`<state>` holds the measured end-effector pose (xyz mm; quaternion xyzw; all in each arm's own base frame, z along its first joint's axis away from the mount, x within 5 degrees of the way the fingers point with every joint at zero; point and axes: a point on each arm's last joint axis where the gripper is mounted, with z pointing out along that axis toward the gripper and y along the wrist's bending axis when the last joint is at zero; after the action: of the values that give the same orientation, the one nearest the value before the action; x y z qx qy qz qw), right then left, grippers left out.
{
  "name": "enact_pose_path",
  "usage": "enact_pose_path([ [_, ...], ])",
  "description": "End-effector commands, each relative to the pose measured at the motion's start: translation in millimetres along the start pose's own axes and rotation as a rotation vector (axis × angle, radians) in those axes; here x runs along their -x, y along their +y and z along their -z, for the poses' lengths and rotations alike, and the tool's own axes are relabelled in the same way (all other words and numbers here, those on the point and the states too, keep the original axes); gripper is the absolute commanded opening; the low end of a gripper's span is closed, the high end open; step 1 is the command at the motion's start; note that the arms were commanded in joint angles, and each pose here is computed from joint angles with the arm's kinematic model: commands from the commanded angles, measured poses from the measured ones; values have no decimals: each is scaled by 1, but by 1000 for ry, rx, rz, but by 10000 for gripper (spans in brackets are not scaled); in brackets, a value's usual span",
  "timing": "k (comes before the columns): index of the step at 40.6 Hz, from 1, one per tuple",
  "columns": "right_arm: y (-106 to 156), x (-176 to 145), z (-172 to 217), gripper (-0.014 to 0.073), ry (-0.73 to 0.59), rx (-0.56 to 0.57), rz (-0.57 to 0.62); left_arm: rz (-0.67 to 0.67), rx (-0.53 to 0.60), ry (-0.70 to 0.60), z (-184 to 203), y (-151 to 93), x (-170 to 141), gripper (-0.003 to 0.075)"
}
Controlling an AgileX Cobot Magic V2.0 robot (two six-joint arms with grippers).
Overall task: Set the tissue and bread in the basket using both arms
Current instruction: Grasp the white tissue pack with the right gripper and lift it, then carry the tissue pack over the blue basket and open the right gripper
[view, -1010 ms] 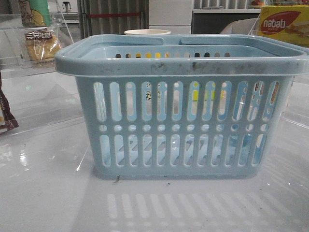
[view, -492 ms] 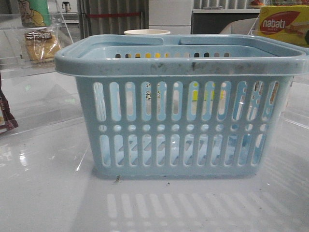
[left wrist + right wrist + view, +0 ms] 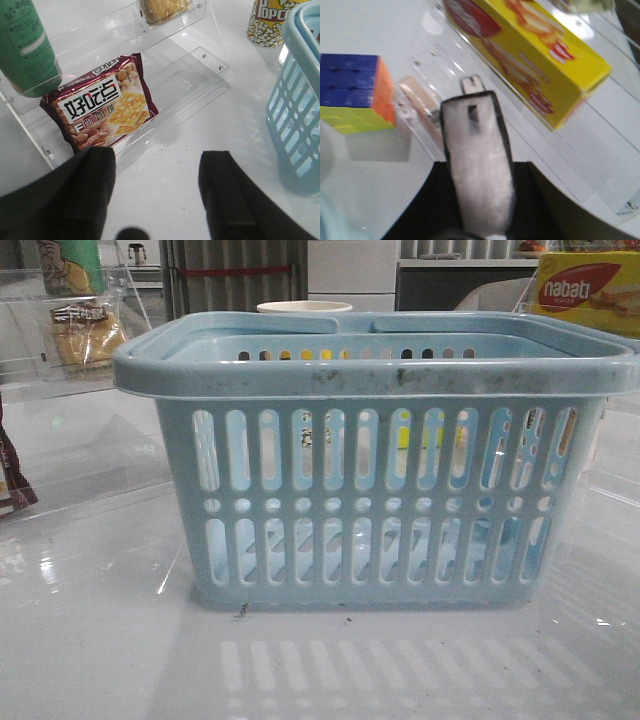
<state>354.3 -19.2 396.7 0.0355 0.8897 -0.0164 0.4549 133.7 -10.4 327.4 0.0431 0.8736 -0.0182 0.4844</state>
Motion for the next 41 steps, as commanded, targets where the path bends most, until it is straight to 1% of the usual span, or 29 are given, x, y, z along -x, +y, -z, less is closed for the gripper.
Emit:
enact_pose_path([
  [1, 28, 24, 62, 231, -206, 87, 41, 5, -6, -109, 6, -1, 16, 443],
  [7, 75, 18, 89, 231, -232, 231, 119, 5, -6, -109, 6, -1, 16, 443],
  [12, 113, -1, 87, 231, -176, 335, 191, 5, -6, -109, 6, -1, 16, 443],
  [15, 129, -15, 81, 231, -125, 374, 228, 5, -6, -109, 6, -1, 16, 443],
  [20, 147, -43, 62, 231, -7, 399, 278, 5, -6, -109, 6, -1, 16, 443],
  [26, 157, -66, 31, 243, 109, 398, 286, 5, -6, -109, 6, -1, 16, 443],
  [29, 161, -71, 18, 285, 146, 392, 294, 5, -6, -109, 6, -1, 16, 443],
  [33, 165, -77, 4, 412, 172, 387, 299, 5, -6, -109, 6, -1, 16, 443],
  [37, 167, -77, 1, 535, 163, 388, 298, 5, -6, -109, 6, -1, 16, 443],
  [38, 167, -76, 2, 556, 157, 390, 296, 5, -6, -109, 6, -1, 16, 443],
  [41, 165, -72, 8, 573, 130, 394, 291, 5, -6, -109, 6, -1, 16, 443],
])
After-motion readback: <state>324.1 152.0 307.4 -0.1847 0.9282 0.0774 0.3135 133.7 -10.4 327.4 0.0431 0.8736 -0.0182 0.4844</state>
